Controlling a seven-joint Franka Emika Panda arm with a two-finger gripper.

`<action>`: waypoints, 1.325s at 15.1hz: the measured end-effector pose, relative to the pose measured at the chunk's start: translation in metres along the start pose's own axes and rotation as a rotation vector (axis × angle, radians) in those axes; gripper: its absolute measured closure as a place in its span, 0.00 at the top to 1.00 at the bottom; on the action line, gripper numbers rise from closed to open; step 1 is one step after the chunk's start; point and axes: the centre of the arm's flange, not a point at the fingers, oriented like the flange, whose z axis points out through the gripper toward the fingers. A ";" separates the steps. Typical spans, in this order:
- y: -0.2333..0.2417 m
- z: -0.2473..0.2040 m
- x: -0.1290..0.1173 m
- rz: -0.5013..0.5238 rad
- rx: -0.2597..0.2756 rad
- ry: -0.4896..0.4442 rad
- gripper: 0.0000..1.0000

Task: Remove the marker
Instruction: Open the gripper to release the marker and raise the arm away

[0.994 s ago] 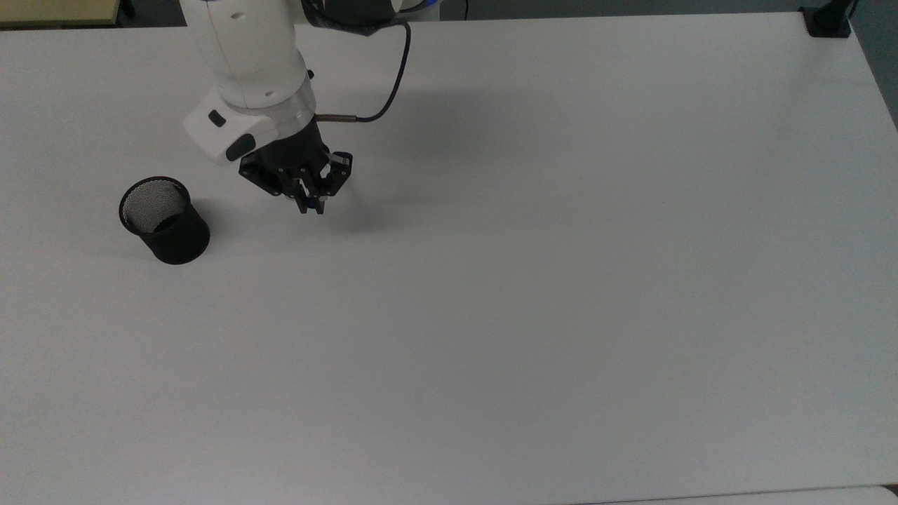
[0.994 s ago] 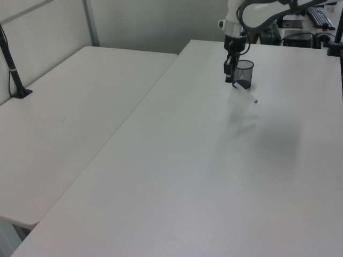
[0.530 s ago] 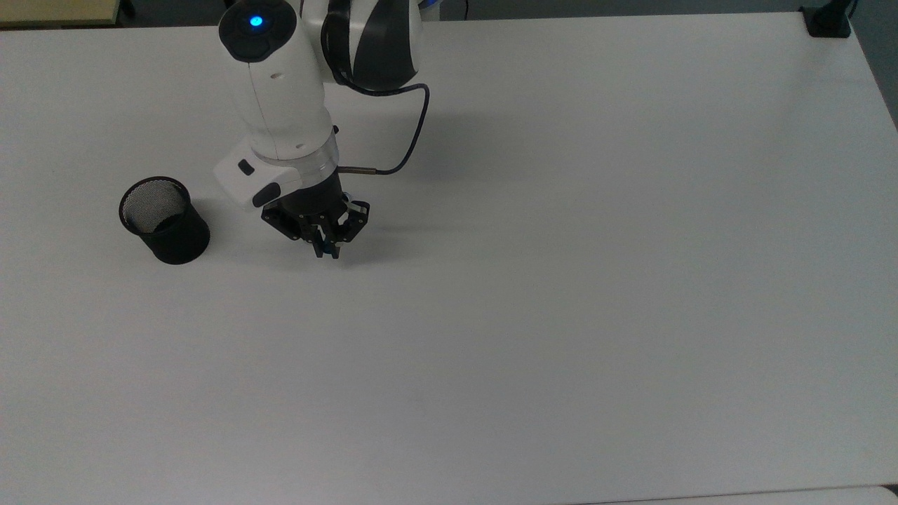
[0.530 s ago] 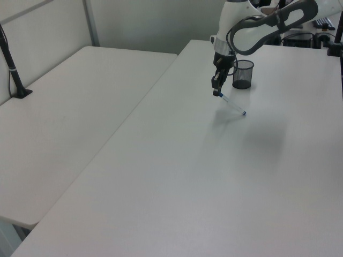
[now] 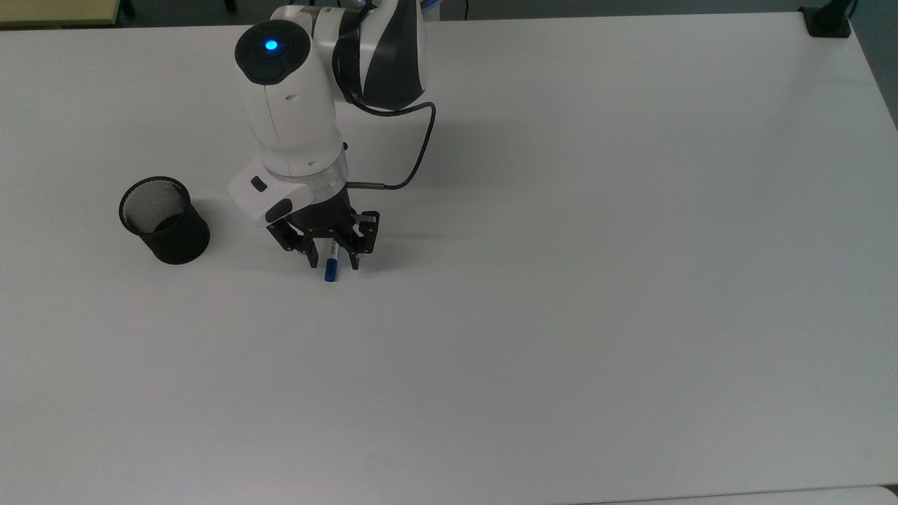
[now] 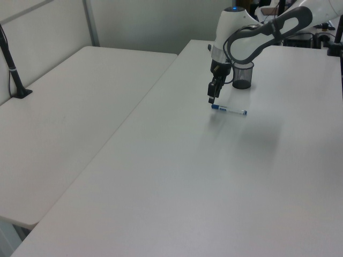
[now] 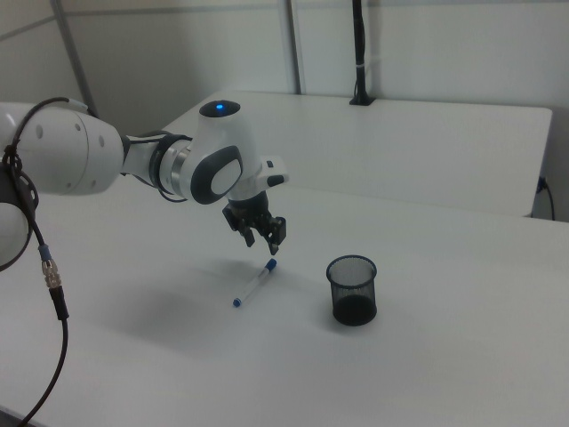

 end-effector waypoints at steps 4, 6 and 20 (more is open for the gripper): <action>0.000 -0.018 0.007 -0.001 -0.001 0.032 0.98; 0.001 -0.043 0.007 0.001 0.000 0.033 1.00; 0.032 -0.319 -0.109 0.091 0.025 -0.132 1.00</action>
